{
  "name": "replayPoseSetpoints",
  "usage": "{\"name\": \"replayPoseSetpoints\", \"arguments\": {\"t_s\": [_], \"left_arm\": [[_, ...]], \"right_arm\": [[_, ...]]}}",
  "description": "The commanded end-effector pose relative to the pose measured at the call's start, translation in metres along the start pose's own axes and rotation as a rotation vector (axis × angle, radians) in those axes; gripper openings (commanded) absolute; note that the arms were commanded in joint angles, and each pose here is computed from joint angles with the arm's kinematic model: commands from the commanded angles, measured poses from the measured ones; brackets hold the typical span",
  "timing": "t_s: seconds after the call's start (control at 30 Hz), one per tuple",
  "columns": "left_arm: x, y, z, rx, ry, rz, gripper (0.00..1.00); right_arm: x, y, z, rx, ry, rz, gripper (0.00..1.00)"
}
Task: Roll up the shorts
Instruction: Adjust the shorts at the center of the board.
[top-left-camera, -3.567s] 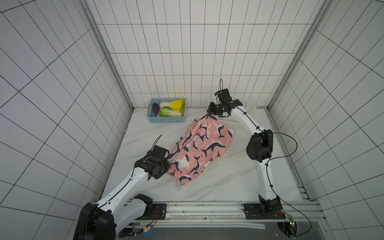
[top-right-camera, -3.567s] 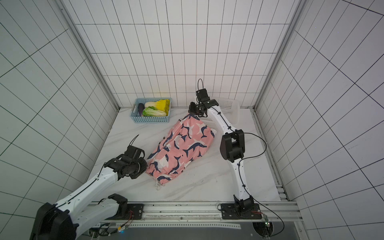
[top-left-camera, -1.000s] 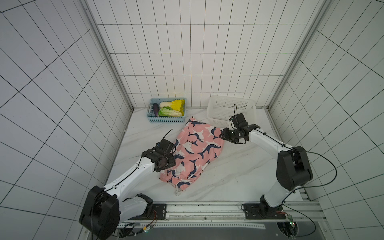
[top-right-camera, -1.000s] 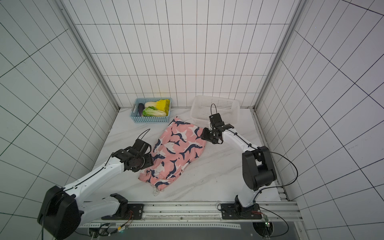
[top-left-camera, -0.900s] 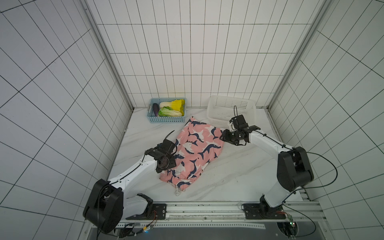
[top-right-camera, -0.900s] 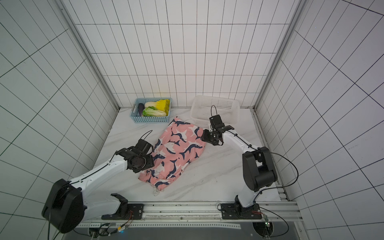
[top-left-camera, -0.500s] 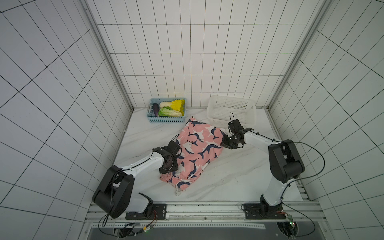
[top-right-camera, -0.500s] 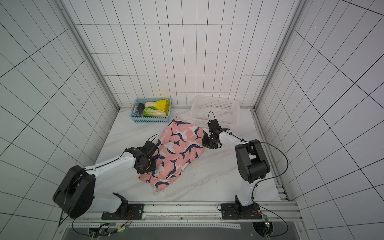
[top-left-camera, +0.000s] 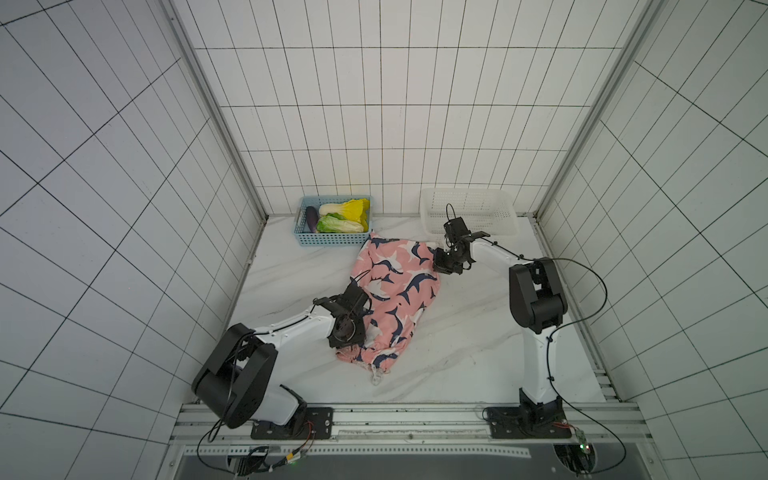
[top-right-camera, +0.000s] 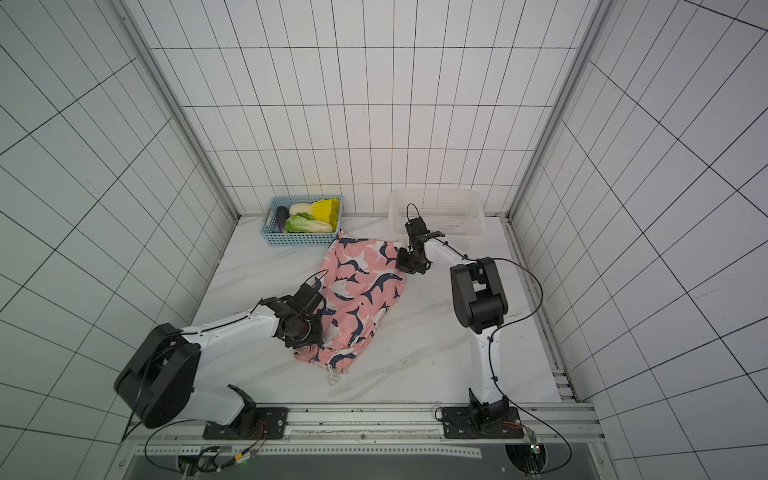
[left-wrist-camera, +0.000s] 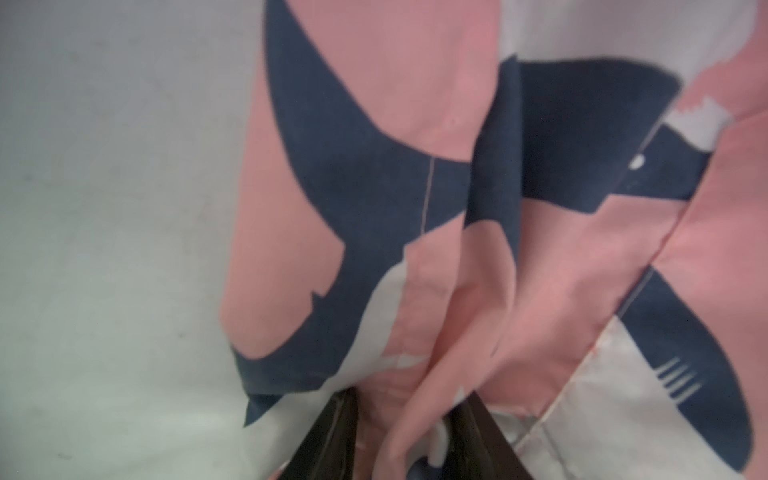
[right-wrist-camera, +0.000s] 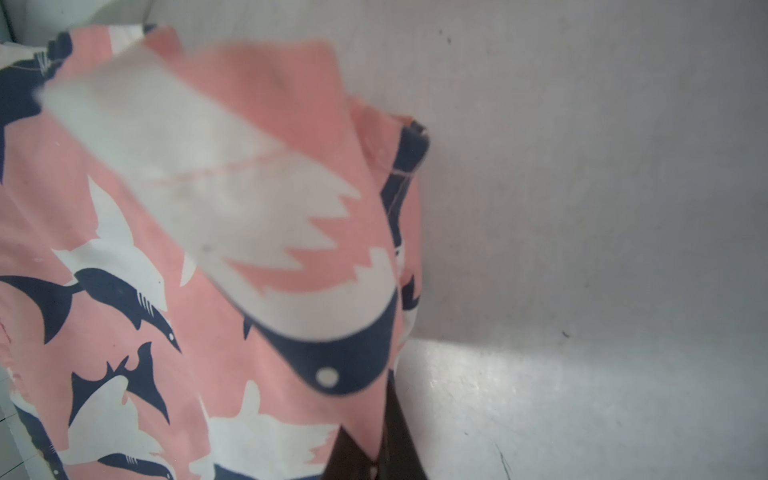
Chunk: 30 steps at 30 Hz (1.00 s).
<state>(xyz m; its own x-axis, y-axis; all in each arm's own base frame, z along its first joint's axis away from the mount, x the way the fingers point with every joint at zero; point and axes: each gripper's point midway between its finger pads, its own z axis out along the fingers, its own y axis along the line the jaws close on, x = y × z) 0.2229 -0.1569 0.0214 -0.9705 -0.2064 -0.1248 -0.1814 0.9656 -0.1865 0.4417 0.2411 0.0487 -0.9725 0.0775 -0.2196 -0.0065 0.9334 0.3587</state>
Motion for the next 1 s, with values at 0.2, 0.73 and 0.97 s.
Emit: {"name": "replayPoseSetpoints", "arguments": {"t_s": [0.2, 0.73, 0.97], "left_arm": [[-0.025, -0.031, -0.028, 0.101, -0.097, 0.042, 0.62], [0.005, 0.022, -0.064, 0.356, -0.184, -0.272, 0.78], [0.017, 0.021, -0.056, 0.563, -0.264, -0.371, 0.88]], "right_arm": [[-0.031, 0.005, -0.071, 0.030, -0.158, -0.089, 0.42], [0.188, 0.105, -0.115, -0.219, 0.016, -0.662, 0.14], [0.241, 0.120, -0.081, -0.304, 0.126, -0.762, 0.05]]}}
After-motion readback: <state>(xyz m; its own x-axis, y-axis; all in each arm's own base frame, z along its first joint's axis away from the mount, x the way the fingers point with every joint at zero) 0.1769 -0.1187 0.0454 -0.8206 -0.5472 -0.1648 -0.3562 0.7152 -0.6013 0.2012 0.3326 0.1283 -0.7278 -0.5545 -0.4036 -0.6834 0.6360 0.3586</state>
